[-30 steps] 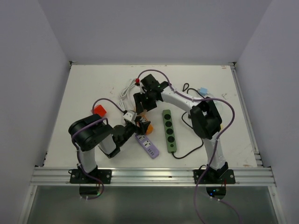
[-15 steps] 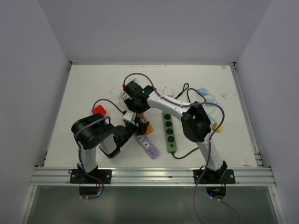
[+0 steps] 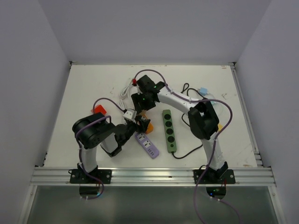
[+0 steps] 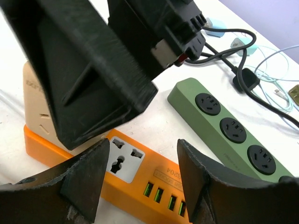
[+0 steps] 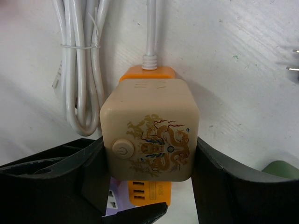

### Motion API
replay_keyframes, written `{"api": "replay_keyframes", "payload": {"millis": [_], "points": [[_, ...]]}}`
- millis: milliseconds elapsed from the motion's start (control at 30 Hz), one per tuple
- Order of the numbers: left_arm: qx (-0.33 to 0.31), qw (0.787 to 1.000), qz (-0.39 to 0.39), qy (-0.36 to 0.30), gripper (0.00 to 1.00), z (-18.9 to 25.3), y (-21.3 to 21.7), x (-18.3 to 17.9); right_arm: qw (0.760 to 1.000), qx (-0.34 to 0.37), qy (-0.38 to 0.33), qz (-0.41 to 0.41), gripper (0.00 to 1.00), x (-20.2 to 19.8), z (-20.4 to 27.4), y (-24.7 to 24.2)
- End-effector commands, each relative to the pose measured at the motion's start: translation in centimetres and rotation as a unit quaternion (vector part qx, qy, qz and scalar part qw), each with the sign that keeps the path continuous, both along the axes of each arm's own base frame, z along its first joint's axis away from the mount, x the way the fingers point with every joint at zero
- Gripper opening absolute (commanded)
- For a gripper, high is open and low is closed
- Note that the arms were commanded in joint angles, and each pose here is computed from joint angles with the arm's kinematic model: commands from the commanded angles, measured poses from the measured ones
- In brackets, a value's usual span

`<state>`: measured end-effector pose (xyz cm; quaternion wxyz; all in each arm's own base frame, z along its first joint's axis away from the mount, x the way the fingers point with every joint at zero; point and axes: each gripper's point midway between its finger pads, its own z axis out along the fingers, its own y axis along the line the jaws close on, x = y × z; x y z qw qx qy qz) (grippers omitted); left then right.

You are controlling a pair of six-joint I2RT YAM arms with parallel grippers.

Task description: Pull the plug off the socket

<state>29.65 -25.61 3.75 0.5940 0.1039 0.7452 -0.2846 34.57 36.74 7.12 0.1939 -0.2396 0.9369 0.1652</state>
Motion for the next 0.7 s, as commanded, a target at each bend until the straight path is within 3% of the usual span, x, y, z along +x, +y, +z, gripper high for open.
{"api": "replay_keyframes", "payload": {"millis": [0,167,333,567,667], "points": [[0.103,0.979,0.034,0.171,0.66,-11.5,6.0,-5.6,0.984,0.146,0.096,0.021,0.0,-2.7,4.1,2.9],[0.094,0.979,0.026,0.178,0.66,-11.8,5.8,-6.0,0.987,0.137,0.087,0.007,0.0,-2.1,3.7,2.4],[0.104,0.975,0.033,0.192,0.66,-12.7,6.0,-6.0,1.0,0.005,-0.009,0.018,0.0,-2.2,2.8,1.8],[0.1,0.972,0.037,0.207,0.66,-13.7,6.3,-6.2,0.989,-0.122,-0.083,0.022,0.0,-3.0,1.1,1.7],[0.109,0.969,0.039,0.217,0.66,-14.3,6.5,-6.3,0.985,-0.149,-0.083,0.028,0.0,-3.1,0.3,1.2]]}}
